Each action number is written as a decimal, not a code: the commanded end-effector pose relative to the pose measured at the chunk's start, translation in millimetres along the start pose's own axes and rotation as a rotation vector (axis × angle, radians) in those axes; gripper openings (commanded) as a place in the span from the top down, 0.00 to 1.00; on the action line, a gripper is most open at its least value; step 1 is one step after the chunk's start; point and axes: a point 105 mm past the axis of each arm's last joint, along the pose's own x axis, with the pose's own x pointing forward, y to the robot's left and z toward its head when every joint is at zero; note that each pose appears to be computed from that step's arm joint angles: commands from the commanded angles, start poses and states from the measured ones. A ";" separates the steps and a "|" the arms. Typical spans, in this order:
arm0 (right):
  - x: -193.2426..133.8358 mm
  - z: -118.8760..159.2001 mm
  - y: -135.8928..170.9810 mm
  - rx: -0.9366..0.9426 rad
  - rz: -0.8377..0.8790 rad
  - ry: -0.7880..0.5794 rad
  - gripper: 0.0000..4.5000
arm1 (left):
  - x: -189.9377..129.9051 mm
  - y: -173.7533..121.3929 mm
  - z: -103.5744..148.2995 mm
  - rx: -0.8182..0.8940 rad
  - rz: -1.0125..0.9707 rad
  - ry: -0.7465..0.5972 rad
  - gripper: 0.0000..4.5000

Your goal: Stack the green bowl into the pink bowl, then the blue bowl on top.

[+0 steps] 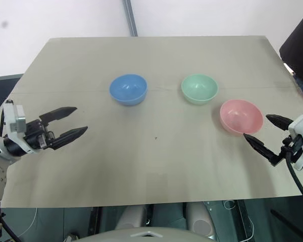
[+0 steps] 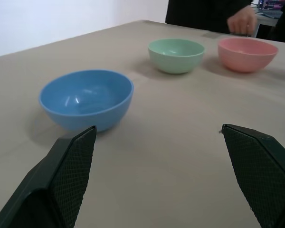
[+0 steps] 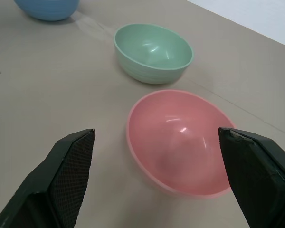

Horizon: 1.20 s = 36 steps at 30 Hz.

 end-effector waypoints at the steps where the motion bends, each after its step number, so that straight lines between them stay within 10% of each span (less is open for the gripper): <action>1: 2.7 14.4 3.3 -0.040 0.011 -0.032 0.00 | -7.2 -1.6 10.6 0.034 -0.005 0.013 0.01; 21: 20.8 25.5 13.1 -0.028 0.058 -0.072 0.00 | -1.5 -8.2 18.8 0.022 -0.030 -0.032 0.01; 36: 76.0 -8.0 31.1 -0.093 -0.025 0.216 0.00 | 26.8 -57.1 27.7 0.069 -0.366 -0.077 0.01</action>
